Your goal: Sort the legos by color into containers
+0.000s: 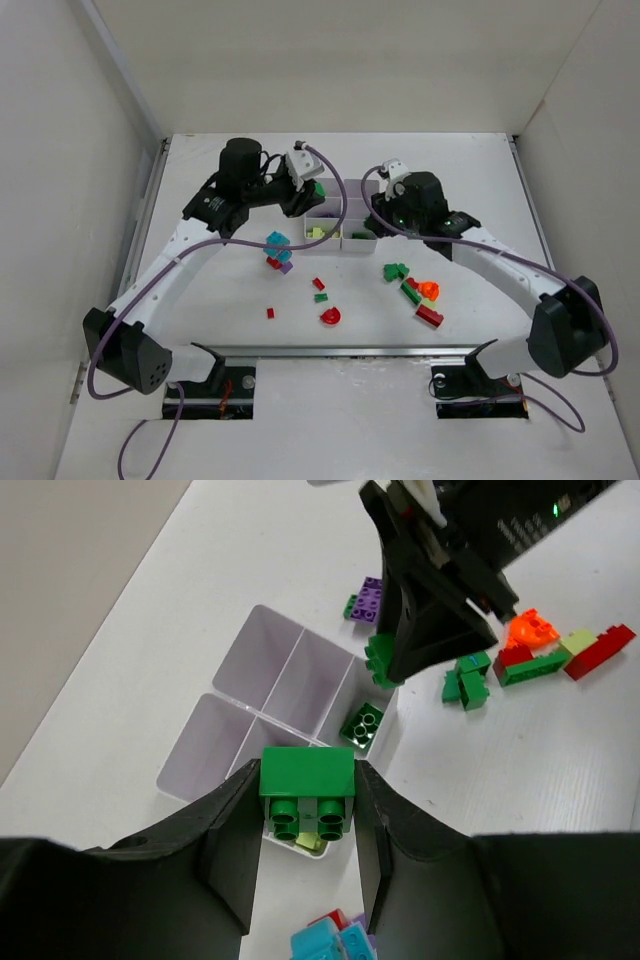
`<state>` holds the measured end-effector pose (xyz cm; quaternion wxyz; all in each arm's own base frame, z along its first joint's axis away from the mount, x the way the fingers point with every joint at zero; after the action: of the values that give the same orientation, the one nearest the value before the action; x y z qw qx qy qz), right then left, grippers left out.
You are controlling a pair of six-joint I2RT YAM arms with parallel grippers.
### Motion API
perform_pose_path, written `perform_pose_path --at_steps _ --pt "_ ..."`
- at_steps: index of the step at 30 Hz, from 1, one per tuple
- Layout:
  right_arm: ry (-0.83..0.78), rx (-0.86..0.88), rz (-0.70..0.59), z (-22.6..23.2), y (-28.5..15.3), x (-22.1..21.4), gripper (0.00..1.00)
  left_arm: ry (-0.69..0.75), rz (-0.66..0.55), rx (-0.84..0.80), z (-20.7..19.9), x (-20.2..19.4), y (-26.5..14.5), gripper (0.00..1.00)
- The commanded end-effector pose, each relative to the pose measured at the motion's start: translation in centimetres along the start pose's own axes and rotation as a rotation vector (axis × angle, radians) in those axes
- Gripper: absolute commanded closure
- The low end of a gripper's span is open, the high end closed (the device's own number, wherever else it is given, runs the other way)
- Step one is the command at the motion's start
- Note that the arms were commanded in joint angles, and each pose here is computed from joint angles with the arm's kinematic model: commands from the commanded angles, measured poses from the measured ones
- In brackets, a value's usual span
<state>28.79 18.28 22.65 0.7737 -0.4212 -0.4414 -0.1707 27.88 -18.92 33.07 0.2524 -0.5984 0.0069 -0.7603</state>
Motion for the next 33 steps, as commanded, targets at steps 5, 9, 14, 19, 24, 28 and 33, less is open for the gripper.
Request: perform_pose_path --at_steps 5,9,14,19,24,28,33 --pt "0.342 -0.255 -0.111 1.0 2.7 1.7 1.0 -0.083 0.017 0.214 1.0 0.1 -0.5 1.0" --pt "0.426 -0.344 -0.16 1.3 3.1 1.6 1.0 -0.092 0.045 0.228 0.6 -0.7 -0.4 1.0" --pt "0.406 -0.393 -0.106 1.0 4.8 1.0 1.0 -0.092 0.045 0.228 0.5 -1.0 -0.3 1.0" --pt "0.381 -0.421 -0.054 0.6 5.7 0.1 1.0 -0.087 0.038 0.231 0.6 -0.8 -0.3 1.0" --pt "0.379 -0.429 -0.036 0.5 5.9 -0.3 1.0 -0.092 0.03 0.235 0.7 -0.7 -0.3 1.0" --pt "0.378 -0.429 -0.015 0.4 6.4 -0.8 1.0 -0.092 0.03 0.235 0.7 -0.7 -0.3 1.0" --pt "0.351 -0.446 -0.029 1.4 5.6 -0.9 1.0 -0.092 0.03 0.235 0.7 -0.7 -0.3 1.0"
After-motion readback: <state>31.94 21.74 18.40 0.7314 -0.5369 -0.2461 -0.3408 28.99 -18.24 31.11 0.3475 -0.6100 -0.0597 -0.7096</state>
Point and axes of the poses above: each gripper's point midway between its finger pads, its own y axis out along the fingers, its own z axis along the line the jaws close on, x = y × z, the point moved 8 cm from there along -y, back along the fingers, and after that the axes turned 7 degrees about y, right-handed, at the moved point
